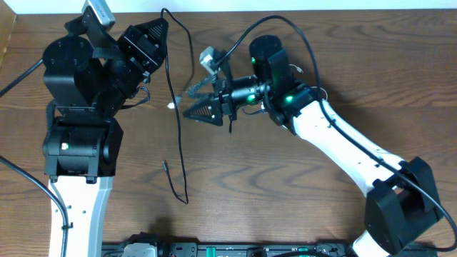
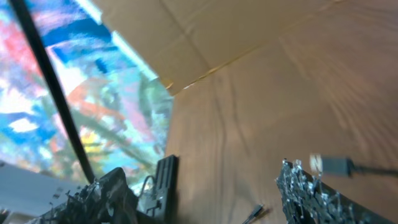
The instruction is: Untangle cables
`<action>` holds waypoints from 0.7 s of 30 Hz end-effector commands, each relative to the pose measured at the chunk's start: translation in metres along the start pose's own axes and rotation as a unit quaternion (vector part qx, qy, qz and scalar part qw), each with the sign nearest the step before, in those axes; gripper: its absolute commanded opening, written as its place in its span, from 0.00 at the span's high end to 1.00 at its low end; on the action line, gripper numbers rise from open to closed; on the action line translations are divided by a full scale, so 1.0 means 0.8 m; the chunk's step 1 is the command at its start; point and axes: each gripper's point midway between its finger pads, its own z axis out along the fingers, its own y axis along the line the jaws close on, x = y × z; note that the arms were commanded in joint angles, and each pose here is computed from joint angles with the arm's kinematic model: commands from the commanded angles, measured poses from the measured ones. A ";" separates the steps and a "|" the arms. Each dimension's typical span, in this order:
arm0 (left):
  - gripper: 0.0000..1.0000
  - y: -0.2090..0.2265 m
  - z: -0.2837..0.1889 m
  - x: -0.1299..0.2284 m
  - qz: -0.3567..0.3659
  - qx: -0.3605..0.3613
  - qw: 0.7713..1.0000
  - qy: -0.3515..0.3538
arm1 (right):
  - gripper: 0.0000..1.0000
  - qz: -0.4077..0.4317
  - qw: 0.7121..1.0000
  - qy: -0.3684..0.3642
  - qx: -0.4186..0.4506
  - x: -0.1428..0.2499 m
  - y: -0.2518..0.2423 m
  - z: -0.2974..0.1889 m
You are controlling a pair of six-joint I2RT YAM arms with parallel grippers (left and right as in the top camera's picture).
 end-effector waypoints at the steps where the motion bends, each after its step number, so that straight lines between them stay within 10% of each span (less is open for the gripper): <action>1: 0.92 -0.001 0.005 -0.002 0.000 0.003 1.000 0.002 | 0.27 -0.001 0.997 0.019 -0.070 0.009 0.025 0.006; 15: 0.93 0.008 0.007 0.005 0.006 -0.010 1.000 0.013 | 0.29 -0.028 0.989 0.045 -0.139 0.034 0.042 0.018; 21: 0.92 0.012 0.007 0.007 0.003 -0.015 1.000 0.018 | 0.44 -0.019 0.991 0.051 -0.123 0.048 0.029 0.041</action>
